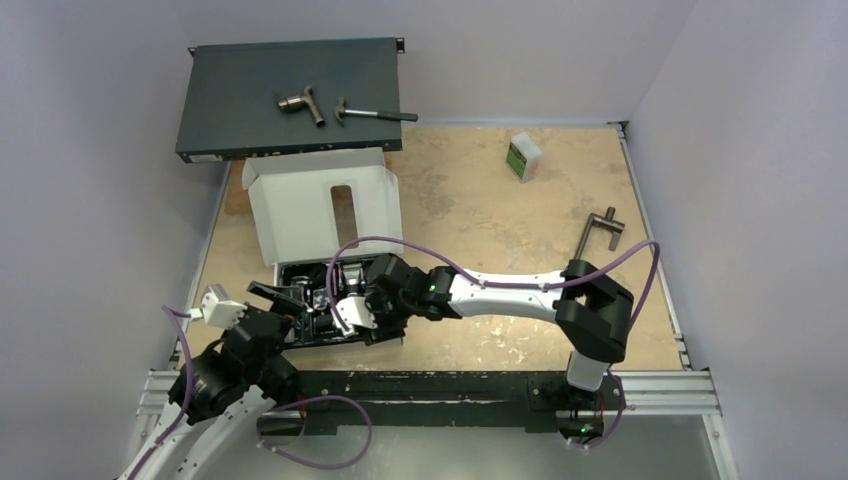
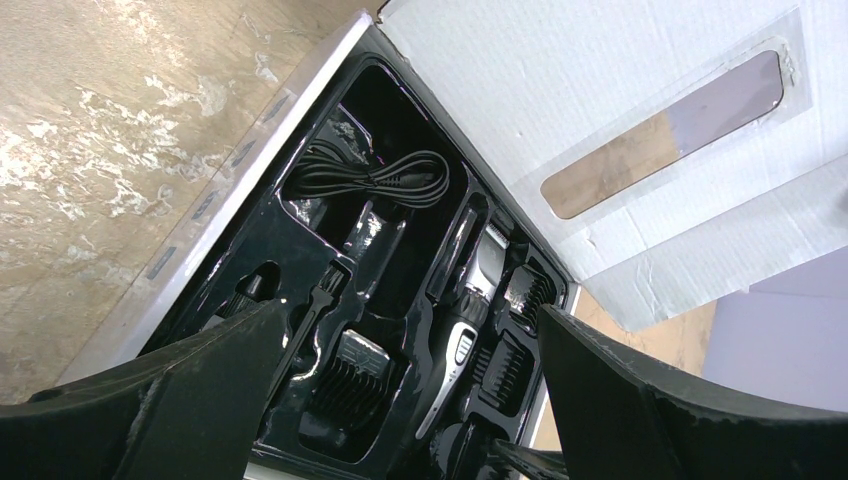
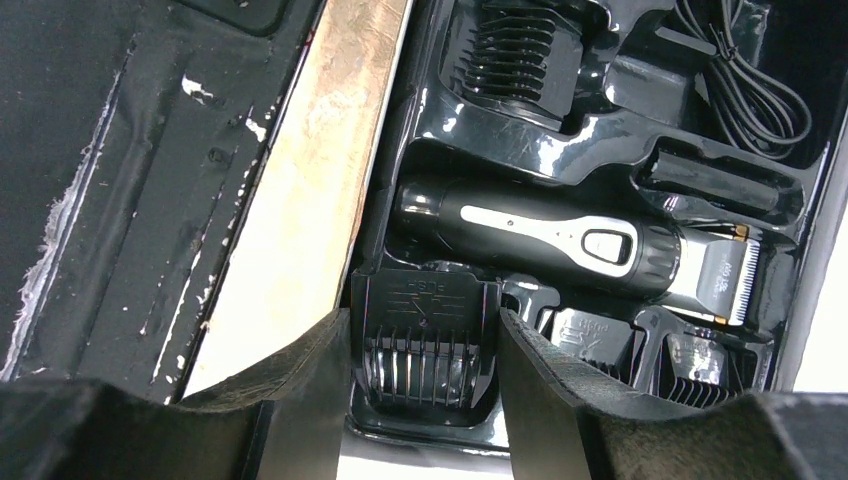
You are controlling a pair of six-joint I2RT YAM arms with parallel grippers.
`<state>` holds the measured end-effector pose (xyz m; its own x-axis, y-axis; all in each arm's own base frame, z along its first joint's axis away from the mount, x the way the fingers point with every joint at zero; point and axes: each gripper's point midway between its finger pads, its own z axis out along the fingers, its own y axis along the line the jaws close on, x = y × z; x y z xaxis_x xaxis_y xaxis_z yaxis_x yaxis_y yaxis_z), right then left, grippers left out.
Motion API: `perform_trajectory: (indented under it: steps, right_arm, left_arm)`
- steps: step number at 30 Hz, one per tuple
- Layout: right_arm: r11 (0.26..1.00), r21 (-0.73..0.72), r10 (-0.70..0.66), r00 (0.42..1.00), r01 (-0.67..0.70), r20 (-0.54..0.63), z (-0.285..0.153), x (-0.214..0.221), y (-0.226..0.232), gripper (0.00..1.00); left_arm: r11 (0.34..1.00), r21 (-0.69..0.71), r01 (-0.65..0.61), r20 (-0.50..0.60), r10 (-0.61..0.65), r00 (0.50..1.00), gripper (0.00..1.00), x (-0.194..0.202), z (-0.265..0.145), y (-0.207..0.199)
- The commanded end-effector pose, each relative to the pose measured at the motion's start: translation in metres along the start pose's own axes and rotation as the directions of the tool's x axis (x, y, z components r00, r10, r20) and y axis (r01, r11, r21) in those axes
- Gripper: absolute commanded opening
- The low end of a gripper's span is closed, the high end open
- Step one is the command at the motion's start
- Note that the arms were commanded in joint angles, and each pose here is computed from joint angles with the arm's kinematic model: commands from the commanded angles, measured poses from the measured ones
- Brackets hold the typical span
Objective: Sort the hair-cutting tools
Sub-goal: Place the haircut tool in the storage box.
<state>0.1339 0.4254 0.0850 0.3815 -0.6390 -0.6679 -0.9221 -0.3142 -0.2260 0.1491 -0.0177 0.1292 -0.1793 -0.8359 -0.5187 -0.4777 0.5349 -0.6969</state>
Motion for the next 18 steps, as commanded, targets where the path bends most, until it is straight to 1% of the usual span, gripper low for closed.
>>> perform_trajectory:
  steps: [1,11,18]
  right_arm:
    - [0.999,0.037,-0.04,0.999,0.039,0.028,0.0,-0.017,-0.016,0.0]
    - [0.998,0.068,0.01,1.0,-0.011,0.012,0.002,-0.008,-0.024,0.0]
    - [0.992,0.092,0.081,0.997,-0.081,0.008,-0.002,-0.007,-0.028,0.0]
  left_arm:
    - [0.993,-0.089,-0.072,-0.053,0.068,0.996,0.98,0.009,-0.004,0.027]
    - [0.993,-0.09,-0.076,-0.053,0.072,0.996,0.98,0.009,-0.003,0.027]
    - [0.992,-0.095,-0.082,-0.055,0.077,0.995,0.98,0.01,-0.003,0.028]
